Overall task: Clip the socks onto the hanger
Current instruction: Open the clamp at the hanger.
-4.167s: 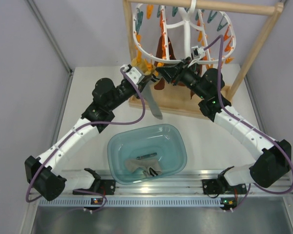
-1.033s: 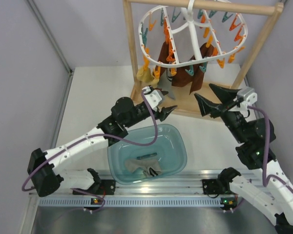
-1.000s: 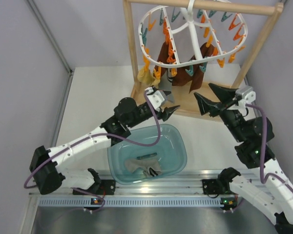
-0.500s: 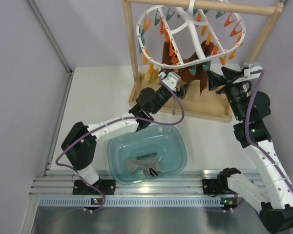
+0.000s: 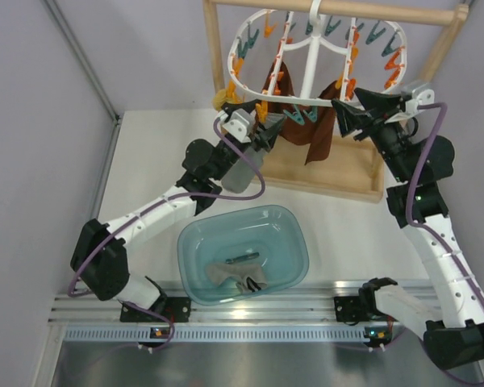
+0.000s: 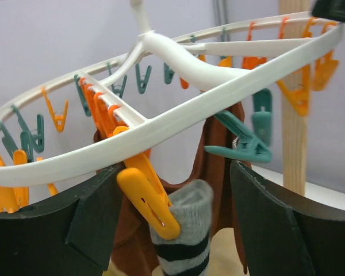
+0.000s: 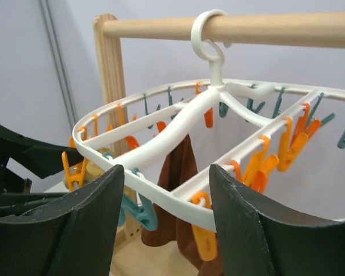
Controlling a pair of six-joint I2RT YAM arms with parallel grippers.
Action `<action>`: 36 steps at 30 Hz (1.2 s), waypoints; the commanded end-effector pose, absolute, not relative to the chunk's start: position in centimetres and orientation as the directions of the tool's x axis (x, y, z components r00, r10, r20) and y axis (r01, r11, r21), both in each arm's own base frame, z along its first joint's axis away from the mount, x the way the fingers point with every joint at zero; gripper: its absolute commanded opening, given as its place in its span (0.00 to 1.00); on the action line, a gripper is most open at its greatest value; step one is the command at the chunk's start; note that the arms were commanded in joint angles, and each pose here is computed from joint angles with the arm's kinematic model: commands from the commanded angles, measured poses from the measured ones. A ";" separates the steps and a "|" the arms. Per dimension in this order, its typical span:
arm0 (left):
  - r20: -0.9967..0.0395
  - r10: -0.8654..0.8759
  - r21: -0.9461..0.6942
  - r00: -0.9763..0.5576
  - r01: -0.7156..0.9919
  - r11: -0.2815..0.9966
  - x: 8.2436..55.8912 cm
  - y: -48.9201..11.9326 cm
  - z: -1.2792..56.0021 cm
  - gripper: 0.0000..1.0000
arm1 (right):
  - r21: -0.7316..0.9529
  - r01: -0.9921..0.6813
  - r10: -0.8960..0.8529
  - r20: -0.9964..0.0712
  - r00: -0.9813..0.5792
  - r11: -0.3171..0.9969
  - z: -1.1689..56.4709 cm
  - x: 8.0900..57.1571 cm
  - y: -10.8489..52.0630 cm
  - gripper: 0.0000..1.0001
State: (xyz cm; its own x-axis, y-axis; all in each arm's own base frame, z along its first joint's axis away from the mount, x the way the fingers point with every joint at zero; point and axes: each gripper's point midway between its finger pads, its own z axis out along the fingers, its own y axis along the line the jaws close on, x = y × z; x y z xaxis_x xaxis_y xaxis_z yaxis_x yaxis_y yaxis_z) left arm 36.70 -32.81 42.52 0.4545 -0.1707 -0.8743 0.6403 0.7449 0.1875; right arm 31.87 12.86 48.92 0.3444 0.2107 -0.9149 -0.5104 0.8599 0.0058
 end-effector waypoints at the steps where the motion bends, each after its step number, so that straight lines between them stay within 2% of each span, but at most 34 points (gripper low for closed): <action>1: -0.818 -0.256 0.253 0.516 0.721 0.645 33.0 -33.6 45.1 0.78 | -0.048 -0.570 0.239 -0.877 0.417 0.821 52.2 31.2 13.9 0.60; 12: -0.837 -0.291 0.219 0.463 0.771 0.598 33.8 -35.6 44.8 0.75 | -0.022 -0.610 0.233 -0.913 0.336 0.792 49.5 33.7 15.3 0.57; 19: -0.883 -0.254 0.138 0.394 0.736 0.663 34.5 -33.9 43.6 0.79 | -0.019 -0.626 0.234 -0.918 0.319 0.779 49.0 34.1 15.7 0.52; 26: -0.910 -0.205 0.117 0.361 0.696 0.708 33.8 -30.9 43.0 0.76 | 0.034 -0.663 0.294 -0.912 0.285 0.748 49.5 33.9 16.2 0.44; 32: -0.913 -0.172 0.125 0.370 0.655 0.746 34.7 -29.2 43.4 0.72 | 0.034 -0.700 0.365 -0.871 0.330 0.714 53.6 30.1 15.9 0.50; 36: -0.916 -0.168 0.107 0.364 0.626 0.773 35.9 -28.3 43.6 0.71 | 0.064 -0.656 0.393 -0.843 0.368 0.752 56.4 28.1 14.2 0.61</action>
State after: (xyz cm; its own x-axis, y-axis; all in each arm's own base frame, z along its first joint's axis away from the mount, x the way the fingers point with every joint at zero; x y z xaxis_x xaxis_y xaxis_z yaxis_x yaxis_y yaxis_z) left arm 35.24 -29.40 42.22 0.3532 -0.1561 -0.9224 0.6583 0.7421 0.1265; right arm 32.42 16.21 49.30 0.2177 0.3291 -0.9189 -0.6725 0.7329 0.1031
